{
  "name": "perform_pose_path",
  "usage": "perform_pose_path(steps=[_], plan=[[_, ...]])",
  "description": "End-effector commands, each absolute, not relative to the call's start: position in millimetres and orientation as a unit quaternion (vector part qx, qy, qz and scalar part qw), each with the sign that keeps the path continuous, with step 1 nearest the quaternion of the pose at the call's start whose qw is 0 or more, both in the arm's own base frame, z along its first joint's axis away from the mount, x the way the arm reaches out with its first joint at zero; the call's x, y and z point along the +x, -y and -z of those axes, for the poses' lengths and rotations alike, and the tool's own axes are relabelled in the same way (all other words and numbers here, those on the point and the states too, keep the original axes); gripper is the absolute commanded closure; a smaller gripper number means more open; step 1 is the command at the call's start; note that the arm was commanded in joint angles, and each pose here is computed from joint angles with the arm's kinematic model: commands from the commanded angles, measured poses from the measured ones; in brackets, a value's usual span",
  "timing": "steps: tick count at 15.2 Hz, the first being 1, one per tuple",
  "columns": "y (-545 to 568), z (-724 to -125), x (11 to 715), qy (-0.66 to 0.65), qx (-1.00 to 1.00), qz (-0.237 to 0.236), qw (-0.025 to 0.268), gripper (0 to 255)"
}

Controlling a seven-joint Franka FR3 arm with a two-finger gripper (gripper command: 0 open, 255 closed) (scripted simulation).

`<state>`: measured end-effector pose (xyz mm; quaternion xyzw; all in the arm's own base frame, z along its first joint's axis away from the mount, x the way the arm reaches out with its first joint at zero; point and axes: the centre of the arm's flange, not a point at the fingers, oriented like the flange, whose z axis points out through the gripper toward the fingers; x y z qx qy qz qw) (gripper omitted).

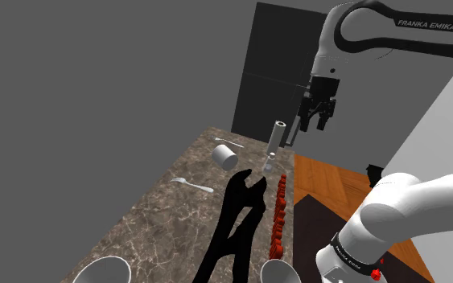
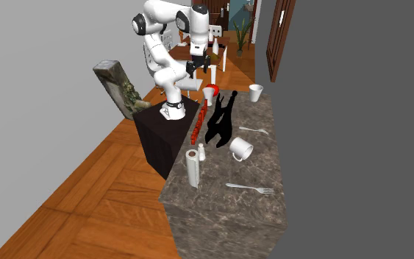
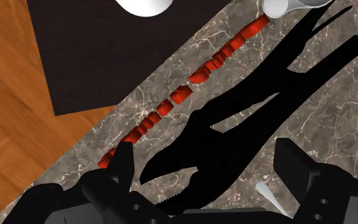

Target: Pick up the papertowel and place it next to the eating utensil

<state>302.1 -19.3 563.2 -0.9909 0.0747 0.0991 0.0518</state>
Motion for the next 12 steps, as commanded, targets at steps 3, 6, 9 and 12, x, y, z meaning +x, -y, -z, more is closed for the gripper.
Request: perform_pose_path(steps=[3, 6, 9, 12], plan=[[36.7, -553.4, 318.3, -0.077, -0.991, -0.096, 0.051, 0], [63.0, -538.9, 342.5, -0.079, -0.991, -0.092, 0.051, 0], [89.4, -524.7, 366.6, -0.082, -0.991, -0.088, 0.05, 0], [116.0, -510.7, 390.7, -0.085, -0.992, -0.084, 0.049, 0]])
